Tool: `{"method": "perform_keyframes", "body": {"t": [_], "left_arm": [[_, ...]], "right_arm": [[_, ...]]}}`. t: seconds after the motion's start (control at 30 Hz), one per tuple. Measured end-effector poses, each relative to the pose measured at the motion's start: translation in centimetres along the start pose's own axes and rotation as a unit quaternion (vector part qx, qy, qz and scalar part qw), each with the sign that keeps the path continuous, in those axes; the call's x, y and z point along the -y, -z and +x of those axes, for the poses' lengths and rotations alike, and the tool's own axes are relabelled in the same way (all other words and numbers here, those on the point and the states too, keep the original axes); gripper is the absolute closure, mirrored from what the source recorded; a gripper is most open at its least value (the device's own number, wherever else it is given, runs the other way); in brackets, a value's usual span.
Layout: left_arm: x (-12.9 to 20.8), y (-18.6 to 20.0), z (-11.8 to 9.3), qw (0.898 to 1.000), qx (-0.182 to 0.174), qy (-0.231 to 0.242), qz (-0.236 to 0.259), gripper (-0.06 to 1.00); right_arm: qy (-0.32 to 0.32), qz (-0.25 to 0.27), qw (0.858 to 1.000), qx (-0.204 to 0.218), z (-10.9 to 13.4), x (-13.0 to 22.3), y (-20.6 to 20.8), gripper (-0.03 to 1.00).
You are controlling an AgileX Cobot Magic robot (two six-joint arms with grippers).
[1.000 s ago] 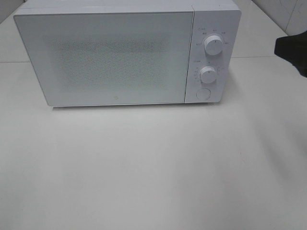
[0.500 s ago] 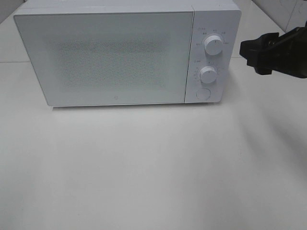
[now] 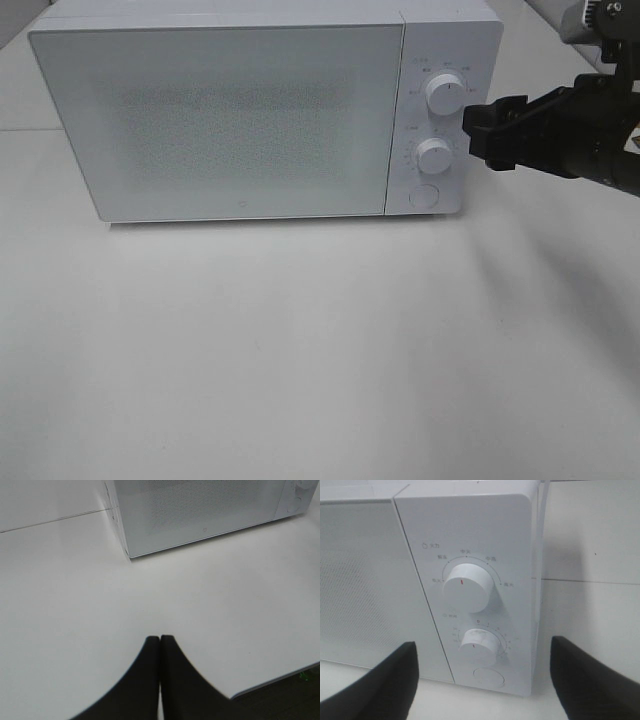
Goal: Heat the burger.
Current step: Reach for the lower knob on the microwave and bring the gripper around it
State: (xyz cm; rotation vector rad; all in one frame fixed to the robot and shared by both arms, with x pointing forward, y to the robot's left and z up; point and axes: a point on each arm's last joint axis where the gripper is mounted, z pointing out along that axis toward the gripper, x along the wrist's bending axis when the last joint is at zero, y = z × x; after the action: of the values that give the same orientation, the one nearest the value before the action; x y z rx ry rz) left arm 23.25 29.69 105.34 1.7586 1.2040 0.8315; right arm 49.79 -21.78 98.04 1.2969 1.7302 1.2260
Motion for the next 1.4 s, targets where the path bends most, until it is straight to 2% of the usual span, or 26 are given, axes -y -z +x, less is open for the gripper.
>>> {"method": "perform_keyframes", "body": {"t": [0.43, 0.63, 0.73, 1.07, 1.17, 1.4], "left_arm": [[0.0, 0.0, 0.0, 1.0, 0.0, 0.0, 0.0, 0.94], [0.0, 0.0, 0.0, 1.0, 0.0, 0.0, 0.0, 0.94], [0.0, 0.0, 0.0, 1.0, 0.0, 0.0, 0.0, 0.94], [0.0, 0.0, 0.0, 1.0, 0.0, 0.0, 0.0, 0.94], [0.0, 0.0, 0.0, 1.0, 0.0, 0.0, 0.0, 0.94], [0.0, 0.0, 0.0, 1.0, 0.0, 0.0, 0.0, 0.94]], "right_arm": [[-0.018, 0.006, 1.0, 0.005, 0.0, 1.2, -1.3, 0.27], [-0.01, -0.006, 1.0, -0.01, 1.9, 1.0, -1.3, 0.27], [0.007, -0.018, 1.0, -0.003, 2.7, 0.8, -1.2, 0.27], [-0.007, -0.028, 0.999, 0.018, 3.3, 0.7, -2.3, 0.27], [-0.002, -0.017, 1.0, 0.026, 3.3, 1.9, -3.7, 0.27], [0.008, -0.033, 0.999, 0.041, 3.1, 3.4, -5.2, 0.27]]}}
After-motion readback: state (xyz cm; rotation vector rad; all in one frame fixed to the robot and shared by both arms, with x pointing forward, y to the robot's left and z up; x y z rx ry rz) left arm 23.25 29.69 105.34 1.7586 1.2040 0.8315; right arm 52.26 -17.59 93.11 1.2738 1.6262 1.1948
